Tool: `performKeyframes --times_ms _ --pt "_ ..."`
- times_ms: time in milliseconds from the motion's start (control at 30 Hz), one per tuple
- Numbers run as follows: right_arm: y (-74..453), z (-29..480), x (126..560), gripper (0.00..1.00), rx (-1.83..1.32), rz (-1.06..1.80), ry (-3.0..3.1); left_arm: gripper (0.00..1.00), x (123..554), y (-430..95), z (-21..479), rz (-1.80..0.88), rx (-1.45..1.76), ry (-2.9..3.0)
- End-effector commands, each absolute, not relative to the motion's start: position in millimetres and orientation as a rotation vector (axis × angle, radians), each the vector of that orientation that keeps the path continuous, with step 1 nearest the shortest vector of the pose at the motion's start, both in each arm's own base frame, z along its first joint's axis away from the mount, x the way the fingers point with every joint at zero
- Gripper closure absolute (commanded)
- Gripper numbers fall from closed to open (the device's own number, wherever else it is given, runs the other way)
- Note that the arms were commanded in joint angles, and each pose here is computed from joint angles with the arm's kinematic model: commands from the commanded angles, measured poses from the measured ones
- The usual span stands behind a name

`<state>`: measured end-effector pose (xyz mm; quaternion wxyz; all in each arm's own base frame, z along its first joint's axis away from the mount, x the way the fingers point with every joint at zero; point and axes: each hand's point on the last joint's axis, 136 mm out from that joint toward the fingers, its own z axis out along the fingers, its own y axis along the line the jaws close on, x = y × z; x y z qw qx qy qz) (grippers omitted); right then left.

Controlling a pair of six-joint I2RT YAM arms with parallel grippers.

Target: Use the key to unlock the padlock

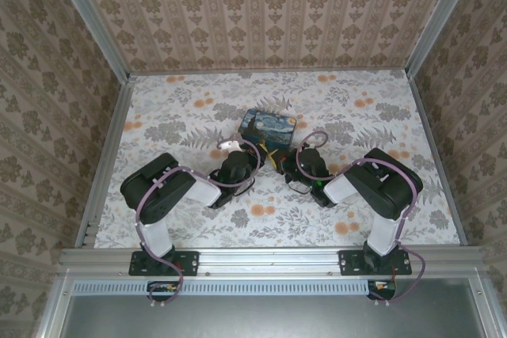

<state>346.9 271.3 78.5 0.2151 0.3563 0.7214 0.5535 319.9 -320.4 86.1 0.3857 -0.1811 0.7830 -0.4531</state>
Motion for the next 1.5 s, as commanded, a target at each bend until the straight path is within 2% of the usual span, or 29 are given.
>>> performKeyframes --times_ms 0,200,333,800,1033,1333,1467 --pt "303 193 361 1.00 0.582 1.726 1.803 1.00 261 -351 39 -1.230 -0.279 2.246" --pt "303 182 351 1.00 0.317 1.453 1.976 1.00 259 -352 34 -1.286 -0.340 2.251" --pt "301 182 349 1.00 0.235 1.392 1.976 1.00 259 -352 31 -1.324 -0.379 2.243" --pt "281 172 367 1.00 0.576 1.689 1.724 1.00 258 -348 36 -1.370 -0.427 2.203" --pt "282 180 370 1.00 0.640 1.755 1.700 1.00 260 -348 35 -1.452 -0.512 2.167" --pt "288 182 371 1.00 0.577 1.778 1.722 1.00 260 -346 48 -1.518 -0.590 2.131" --pt "300 186 365 1.00 0.446 1.792 1.753 1.00 260 -345 54 -1.552 -0.629 2.121"
